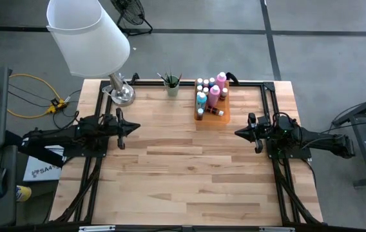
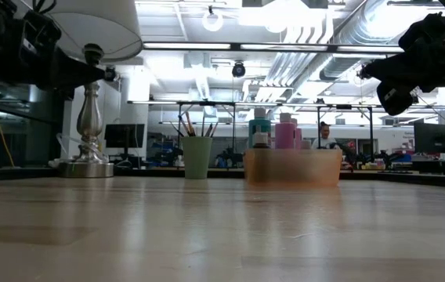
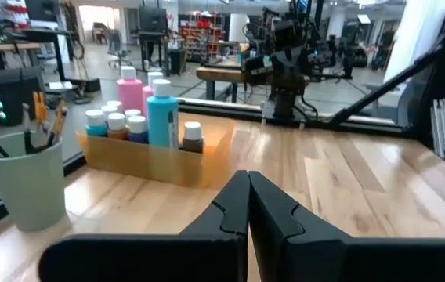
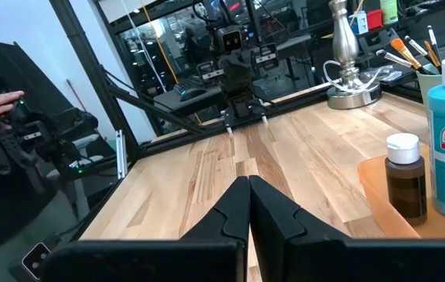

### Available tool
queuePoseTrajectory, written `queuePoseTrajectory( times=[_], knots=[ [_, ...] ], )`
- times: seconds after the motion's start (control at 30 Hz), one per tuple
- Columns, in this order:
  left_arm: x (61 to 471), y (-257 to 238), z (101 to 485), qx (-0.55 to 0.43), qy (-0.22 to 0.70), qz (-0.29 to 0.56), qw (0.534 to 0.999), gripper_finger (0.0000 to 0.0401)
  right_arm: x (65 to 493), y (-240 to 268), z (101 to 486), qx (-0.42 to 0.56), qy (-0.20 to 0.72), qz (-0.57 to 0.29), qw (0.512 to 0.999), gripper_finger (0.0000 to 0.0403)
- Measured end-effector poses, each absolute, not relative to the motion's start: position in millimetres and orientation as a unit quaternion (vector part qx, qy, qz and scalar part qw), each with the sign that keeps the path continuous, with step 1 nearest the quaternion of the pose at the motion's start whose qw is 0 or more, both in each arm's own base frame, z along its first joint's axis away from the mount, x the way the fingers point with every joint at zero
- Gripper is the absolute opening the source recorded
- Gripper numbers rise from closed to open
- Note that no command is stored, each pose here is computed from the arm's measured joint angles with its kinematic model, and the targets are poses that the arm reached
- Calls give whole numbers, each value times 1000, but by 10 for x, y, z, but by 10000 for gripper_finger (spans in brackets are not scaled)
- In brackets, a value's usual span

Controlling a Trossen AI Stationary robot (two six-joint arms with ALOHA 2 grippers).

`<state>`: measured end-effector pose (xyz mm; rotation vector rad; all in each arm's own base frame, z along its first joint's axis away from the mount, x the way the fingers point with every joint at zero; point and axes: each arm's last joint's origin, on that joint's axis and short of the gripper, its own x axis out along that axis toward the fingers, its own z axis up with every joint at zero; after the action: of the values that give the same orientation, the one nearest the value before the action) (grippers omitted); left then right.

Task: Pick & Place Paint Supplies
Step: Return to Home Position

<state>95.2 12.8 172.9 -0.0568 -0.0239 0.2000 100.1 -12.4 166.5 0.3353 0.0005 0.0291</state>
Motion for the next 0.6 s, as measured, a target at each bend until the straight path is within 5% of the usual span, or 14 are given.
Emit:
queuePoseTrajectory(
  times=[0.6],
  knots=[
    [953, 125, 1732, -28, -14, 95, 995, 0, 1001, -124, 1665, 167, 0, 14, 986, 2]
  ],
)
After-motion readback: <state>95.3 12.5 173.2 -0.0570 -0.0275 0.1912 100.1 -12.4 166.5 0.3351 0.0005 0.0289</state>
